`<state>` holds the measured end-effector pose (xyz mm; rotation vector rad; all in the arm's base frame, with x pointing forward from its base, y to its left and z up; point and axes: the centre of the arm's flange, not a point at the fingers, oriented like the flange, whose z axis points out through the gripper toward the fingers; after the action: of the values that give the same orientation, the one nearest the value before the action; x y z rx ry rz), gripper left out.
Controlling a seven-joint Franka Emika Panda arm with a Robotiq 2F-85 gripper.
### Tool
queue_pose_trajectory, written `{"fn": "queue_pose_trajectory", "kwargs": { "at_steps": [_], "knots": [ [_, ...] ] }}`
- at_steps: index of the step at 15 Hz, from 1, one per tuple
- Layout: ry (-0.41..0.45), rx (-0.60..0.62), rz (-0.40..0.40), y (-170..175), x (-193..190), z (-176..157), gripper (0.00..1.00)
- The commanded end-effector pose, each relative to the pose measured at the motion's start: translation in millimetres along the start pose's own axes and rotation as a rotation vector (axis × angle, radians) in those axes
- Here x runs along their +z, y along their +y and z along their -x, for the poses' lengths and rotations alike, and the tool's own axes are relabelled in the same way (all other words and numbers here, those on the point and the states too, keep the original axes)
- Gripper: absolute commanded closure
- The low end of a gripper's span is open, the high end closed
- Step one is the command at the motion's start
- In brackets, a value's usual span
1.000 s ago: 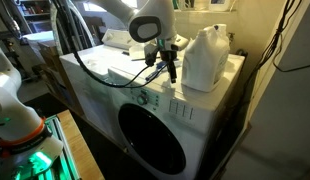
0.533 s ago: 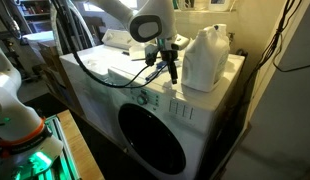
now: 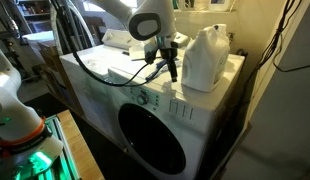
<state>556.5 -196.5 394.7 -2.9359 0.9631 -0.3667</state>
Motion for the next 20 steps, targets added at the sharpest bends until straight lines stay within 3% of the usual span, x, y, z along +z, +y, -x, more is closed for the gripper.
{"fn": "queue_pose_trajectory", "kwargs": {
  "at_steps": [1, 4, 12, 15, 20],
  "knots": [
    [0.008, 0.016, -0.005, -6, -4, 7, 0.00],
    [0.018, 0.028, -0.013, -14, 2, 8, 0.00],
    [0.145, 0.089, -0.019, -26, 8, 6, 0.00],
    [0.157, 0.121, 0.038, -24, 13, 9, 0.00],
    [0.236, 0.206, 0.204, -13, 10, 12, 0.00]
  ]
}}
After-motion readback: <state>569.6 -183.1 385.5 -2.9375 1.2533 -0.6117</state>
